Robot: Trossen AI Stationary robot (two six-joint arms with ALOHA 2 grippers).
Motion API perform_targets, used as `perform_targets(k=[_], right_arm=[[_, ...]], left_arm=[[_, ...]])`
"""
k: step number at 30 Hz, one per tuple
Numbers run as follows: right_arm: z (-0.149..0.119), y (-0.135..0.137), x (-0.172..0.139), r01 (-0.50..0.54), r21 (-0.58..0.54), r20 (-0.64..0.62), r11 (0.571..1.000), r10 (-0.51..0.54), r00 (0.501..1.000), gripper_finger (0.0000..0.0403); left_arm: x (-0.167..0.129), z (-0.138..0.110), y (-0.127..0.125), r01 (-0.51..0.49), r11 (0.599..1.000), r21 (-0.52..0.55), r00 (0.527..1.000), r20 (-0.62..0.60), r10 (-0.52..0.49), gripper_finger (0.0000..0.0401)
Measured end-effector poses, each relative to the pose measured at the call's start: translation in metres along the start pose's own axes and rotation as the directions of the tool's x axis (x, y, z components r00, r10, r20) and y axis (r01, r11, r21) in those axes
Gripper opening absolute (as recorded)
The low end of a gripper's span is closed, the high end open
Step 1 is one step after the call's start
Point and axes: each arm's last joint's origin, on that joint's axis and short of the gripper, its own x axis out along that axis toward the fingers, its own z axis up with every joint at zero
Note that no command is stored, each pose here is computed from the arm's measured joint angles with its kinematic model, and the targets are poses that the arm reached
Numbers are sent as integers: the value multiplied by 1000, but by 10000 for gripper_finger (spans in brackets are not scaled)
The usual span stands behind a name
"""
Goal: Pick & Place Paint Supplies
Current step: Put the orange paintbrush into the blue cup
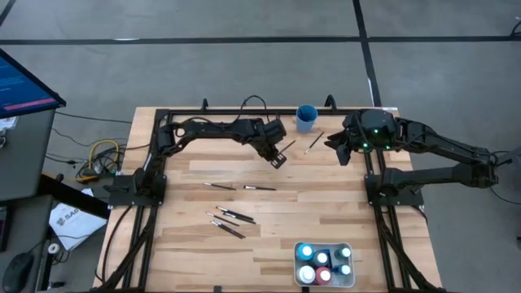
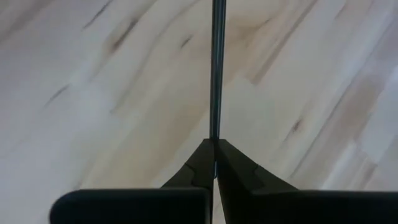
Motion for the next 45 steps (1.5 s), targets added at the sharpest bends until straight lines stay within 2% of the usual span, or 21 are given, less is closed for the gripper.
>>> perform_targets(k=[9,10,12,15,18,21,24,26,29,34,39,42,45], right_arm=[[0,0,8,38,6,-26,999,-37,999,120],[-1,-1,9,50,4,-38,999,-50,998,120],[-5,-4,14,143,-13,-83,990,-144,986,120],[-12,-12,27,343,-36,-176,939,-344,922,118],[-11,-24,41,483,49,-220,874,-463,859,117],[-8,-37,57,562,127,-273,818,-515,812,118],[-8,-50,79,641,237,-341,730,-556,759,121],[-10,-59,92,685,256,-403,682,-569,717,125],[-14,-67,113,707,244,-468,664,-558,685,134],[-27,-73,136,701,254,-497,667,-531,686,152],[-55,-87,147,703,346,-516,621,-500,695,166],[-67,-95,154,689,399,-492,605,-493,718,172],[-70,-99,165,660,438,-444,610,-491,749,174]], left_arm=[[17,3,-2,65,994,-84,998,22,-63,0],[17,2,-2,73,994,-86,997,7,-72,0],[18,-1,-5,100,991,-93,995,-14,-102,0],[16,-6,-14,116,990,-83,992,-47,-120,0],[4,-10,-20,107,992,-72,992,-58,-111,0],[-14,-11,-26,98,994,-55,994,-41,-101,0],[-33,-12,-30,91,995,-34,996,-6,-92,0],[-49,-13,-33,81,996,-24,996,37,-80,0],[-70,-18,-29,37,999,-24,996,86,-35,0],[-96,-28,-17,5,999,-43,990,138,1,0],[-115,-43,-7,-27,998,-65,985,166,37,0],[-123,-50,-3,-35,997,-68,981,191,48,0],[-127,-55,1,-29,996,-89,975,215,47,0]])
